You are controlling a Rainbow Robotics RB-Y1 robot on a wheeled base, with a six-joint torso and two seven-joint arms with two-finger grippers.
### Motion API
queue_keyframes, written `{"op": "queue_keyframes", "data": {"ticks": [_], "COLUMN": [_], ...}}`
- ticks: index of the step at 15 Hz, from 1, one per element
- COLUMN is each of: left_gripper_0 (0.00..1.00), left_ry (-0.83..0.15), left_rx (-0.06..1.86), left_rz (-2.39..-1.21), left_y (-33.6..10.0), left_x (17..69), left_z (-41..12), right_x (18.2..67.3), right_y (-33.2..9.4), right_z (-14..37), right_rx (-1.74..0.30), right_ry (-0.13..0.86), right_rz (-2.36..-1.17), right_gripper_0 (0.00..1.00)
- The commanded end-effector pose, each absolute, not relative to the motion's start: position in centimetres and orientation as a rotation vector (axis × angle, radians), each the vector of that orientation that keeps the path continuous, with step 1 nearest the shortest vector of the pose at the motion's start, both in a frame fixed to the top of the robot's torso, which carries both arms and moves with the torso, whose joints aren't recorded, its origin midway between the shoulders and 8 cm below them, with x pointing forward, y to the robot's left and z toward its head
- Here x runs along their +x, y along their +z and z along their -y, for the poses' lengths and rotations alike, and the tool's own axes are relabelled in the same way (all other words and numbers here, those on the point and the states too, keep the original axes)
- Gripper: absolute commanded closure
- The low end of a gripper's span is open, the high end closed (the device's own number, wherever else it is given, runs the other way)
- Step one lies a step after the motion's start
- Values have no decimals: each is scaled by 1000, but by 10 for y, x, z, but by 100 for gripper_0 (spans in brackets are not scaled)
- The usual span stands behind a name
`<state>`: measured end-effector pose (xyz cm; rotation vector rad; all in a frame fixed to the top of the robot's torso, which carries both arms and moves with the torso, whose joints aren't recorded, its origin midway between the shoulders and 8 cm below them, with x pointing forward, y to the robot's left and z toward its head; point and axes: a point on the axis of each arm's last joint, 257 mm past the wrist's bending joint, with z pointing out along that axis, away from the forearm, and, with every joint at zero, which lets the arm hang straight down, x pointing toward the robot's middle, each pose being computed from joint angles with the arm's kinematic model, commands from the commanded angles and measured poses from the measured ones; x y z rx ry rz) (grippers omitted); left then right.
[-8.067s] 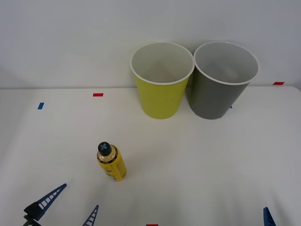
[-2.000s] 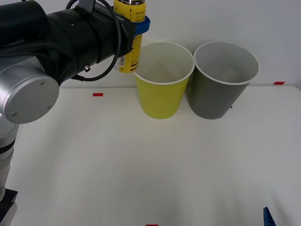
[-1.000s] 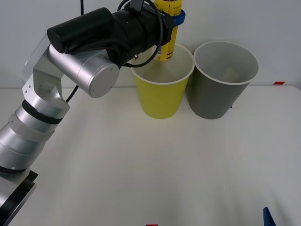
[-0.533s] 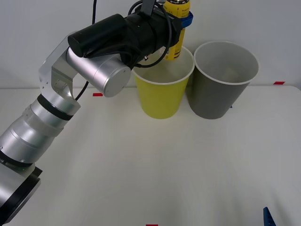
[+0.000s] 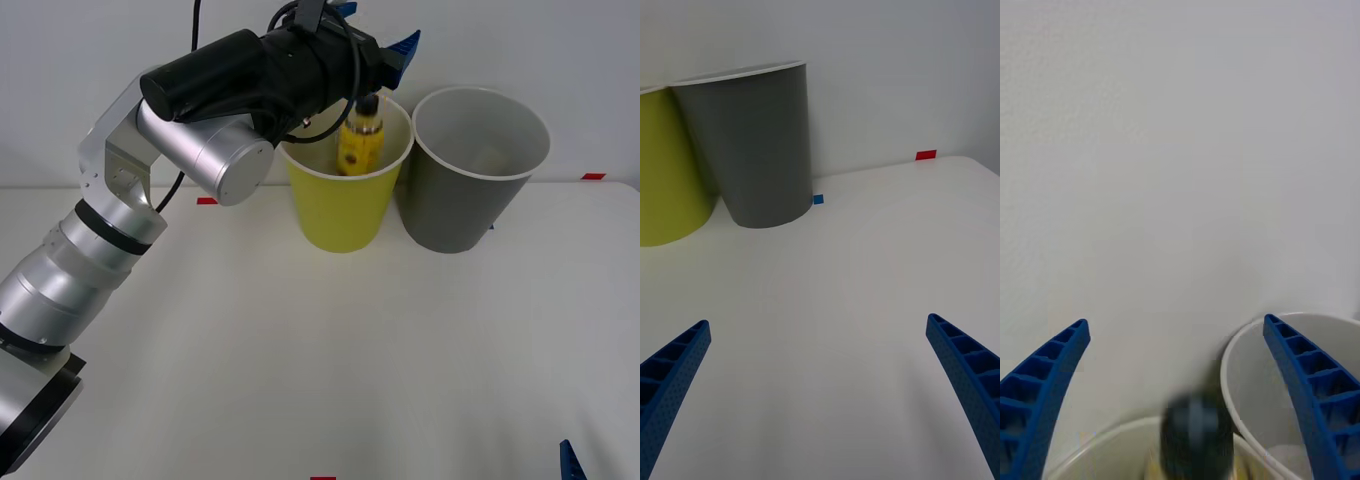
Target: Put cans in the gray bin and PET bottles in the light green bin.
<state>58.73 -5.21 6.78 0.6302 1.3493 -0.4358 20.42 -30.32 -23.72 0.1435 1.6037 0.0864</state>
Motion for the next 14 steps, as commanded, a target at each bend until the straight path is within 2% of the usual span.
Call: {"op": "queue_keyframes", "data": {"ticks": [1, 3, 6, 9, 14], "left_gripper_0": [0, 0, 0, 0, 0], "left_ry": [-448, -432, -365, -327, -227], "left_rx": [620, 616, 630, 597, 540], "left_rz": [-1340, -1320, -1366, -1379, -1467], "left_y": [78, 90, 97, 88, 65], "left_x": [584, 582, 572, 554, 503], "left_z": [44, 34, 11, -17, -82], "right_x": [204, 204, 204, 204, 204], "right_y": [-237, -237, -237, -237, -237], "right_z": [303, 303, 303, 303, 303], "right_rx": [143, 143, 143, 143, 143], "right_ry": [86, 86, 86, 86, 86], "right_rz": [-1604, -1604, -1604, -1604, -1604], "right_gripper_0": [0, 0, 0, 0, 0]}}
